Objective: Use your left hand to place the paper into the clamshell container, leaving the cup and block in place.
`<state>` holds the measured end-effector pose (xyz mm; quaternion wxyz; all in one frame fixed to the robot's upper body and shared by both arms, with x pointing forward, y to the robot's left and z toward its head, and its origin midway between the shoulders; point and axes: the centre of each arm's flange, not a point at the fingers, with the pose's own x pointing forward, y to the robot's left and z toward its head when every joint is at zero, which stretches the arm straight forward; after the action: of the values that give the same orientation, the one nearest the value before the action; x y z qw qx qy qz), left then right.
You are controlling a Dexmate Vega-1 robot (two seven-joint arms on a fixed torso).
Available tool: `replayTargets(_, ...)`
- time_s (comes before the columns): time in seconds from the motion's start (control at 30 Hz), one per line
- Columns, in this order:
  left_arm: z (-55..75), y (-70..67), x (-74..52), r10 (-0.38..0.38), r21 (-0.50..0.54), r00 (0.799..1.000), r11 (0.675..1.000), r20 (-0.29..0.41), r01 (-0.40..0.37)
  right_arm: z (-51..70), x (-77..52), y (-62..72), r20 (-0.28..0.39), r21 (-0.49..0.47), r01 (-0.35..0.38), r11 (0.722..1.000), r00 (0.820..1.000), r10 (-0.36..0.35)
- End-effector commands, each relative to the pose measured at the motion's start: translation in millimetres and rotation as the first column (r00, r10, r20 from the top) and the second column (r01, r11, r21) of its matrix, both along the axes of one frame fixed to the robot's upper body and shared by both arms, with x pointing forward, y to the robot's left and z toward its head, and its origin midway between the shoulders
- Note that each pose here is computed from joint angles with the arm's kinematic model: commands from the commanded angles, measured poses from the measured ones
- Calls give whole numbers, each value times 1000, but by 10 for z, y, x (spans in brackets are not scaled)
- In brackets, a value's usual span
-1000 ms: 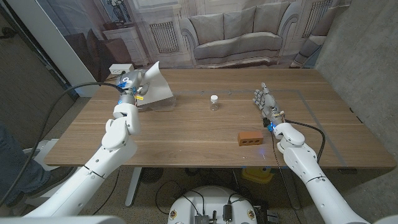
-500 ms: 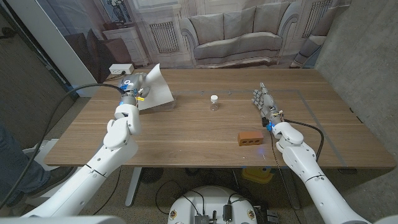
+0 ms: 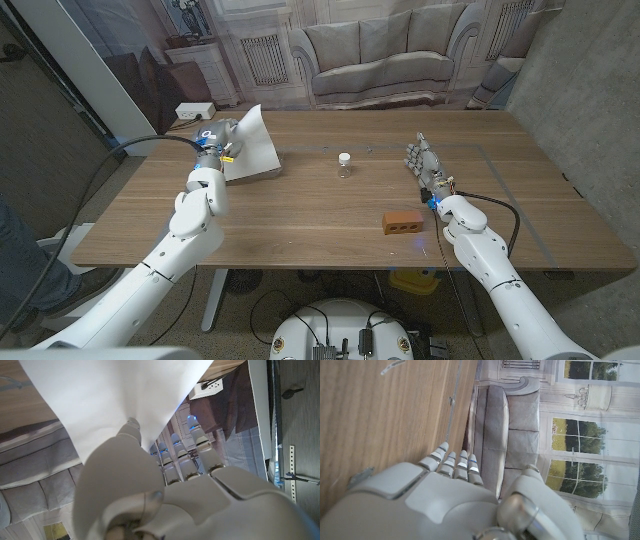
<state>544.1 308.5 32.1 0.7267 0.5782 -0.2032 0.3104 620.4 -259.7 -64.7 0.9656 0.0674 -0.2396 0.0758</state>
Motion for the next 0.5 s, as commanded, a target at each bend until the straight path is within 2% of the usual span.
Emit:
replayTargets(0.03,-17,44,67,12,-17,1000,1000,-9,-12,-14,34,-6,-11,-3,-4,1000,1000,4)
replayTargets(0.5,-82,144,283,39,-63,998,997,-48,-42,-24,36,-23,-12,1,-3,1000,1000,3)
